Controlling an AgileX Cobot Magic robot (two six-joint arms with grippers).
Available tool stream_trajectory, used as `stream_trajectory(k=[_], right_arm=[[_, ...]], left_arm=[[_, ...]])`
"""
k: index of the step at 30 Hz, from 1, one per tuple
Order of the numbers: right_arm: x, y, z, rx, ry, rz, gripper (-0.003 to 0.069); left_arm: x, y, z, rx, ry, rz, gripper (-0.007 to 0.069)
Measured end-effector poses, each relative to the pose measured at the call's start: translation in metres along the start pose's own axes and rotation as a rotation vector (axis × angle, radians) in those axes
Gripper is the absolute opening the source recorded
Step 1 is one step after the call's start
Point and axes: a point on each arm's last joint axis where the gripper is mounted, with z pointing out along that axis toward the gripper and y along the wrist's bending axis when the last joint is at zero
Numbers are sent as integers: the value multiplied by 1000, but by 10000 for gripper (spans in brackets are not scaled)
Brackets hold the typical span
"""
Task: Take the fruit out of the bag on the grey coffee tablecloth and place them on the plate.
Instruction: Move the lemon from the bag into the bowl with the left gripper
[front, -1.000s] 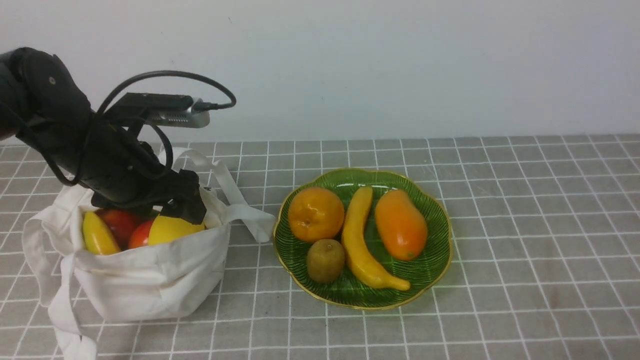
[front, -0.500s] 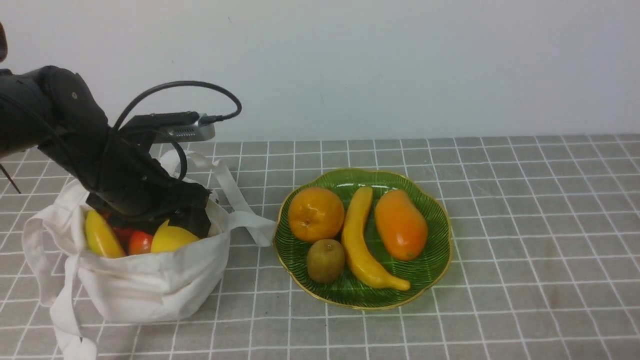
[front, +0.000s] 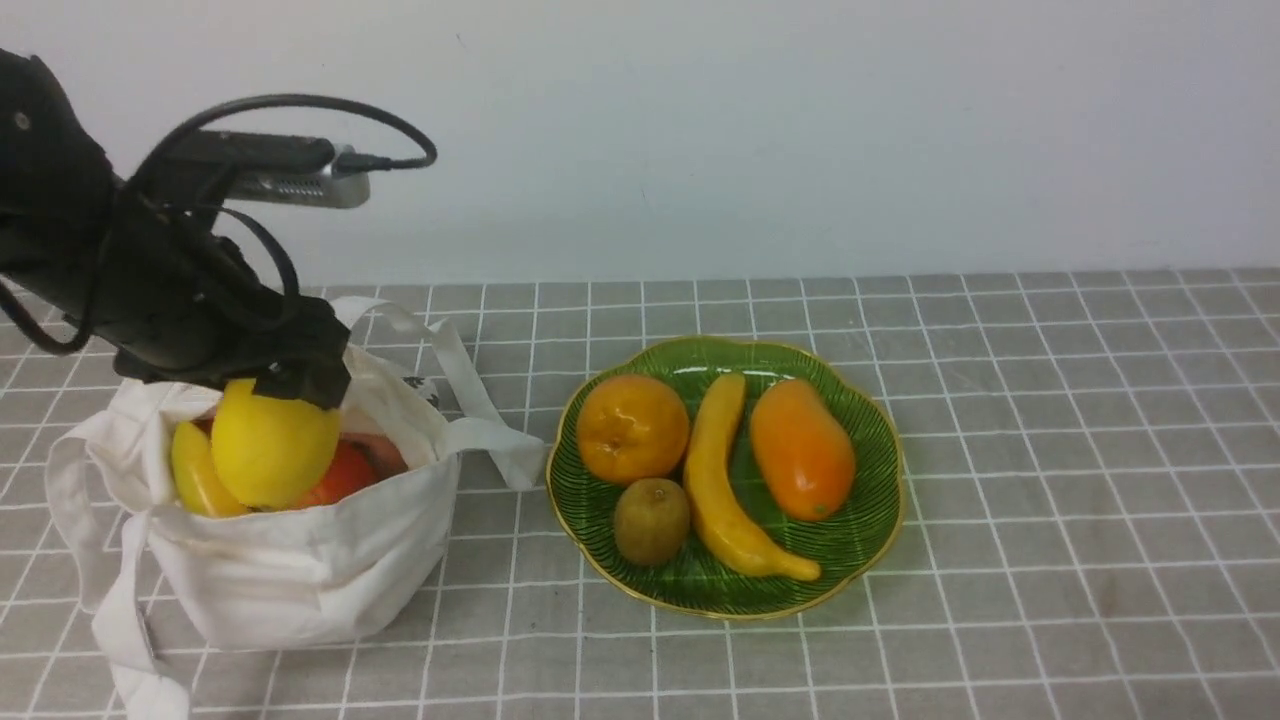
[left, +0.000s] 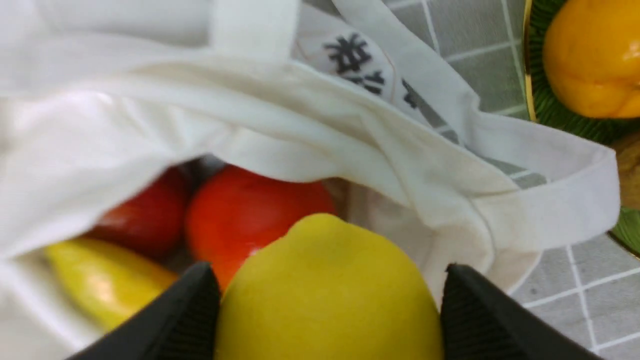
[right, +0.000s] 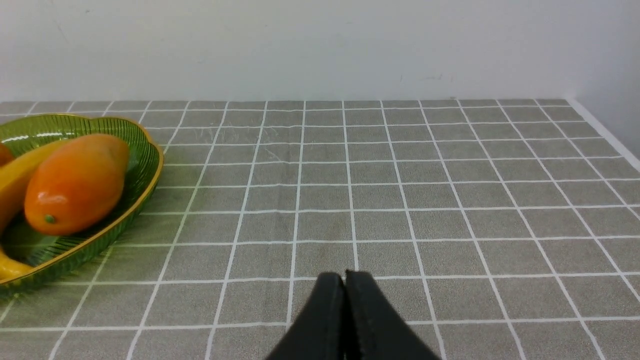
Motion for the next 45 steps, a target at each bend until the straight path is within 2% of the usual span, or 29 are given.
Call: stream_trajectory(k=[2, 5, 8, 12, 17, 19, 22, 25, 32, 37, 42, 45], right_arm=[[0, 0, 0, 0, 0, 0, -15], [0, 0, 0, 0, 0, 0, -15], [0, 0, 0, 0, 0, 0, -15], [0, 0, 0, 0, 0, 0, -15], [0, 0, 0, 0, 0, 0, -15], [0, 0, 0, 0, 0, 0, -15], [0, 0, 0, 0, 0, 1, -15], [0, 0, 0, 0, 0, 1, -15], [0, 0, 0, 0, 0, 1, -15], [0, 0, 0, 0, 0, 1, -15], [0, 0, 0, 0, 0, 1, -15], [0, 0, 0, 0, 0, 1, -15]], left_arm=[[0, -3, -21, -4, -62, -2, 506], [1, -11, -40, 43, -126, -22, 506], [0, -32, -59, 149, -206, 24, 506], [-2, -79, -71, 377, -289, 114, 506], [-8, -132, -58, 558, -341, 233, 506], [-11, -152, -42, 597, -352, 260, 506], [-15, -171, -14, 608, -349, 246, 506], [-19, -184, 28, 588, -319, 173, 506], [-14, -189, 102, 541, -214, 43, 506], [-11, -187, 127, 494, -203, 21, 512], [-12, -186, 128, 480, -223, 66, 653], [-13, -183, 128, 478, -225, 61, 682]])
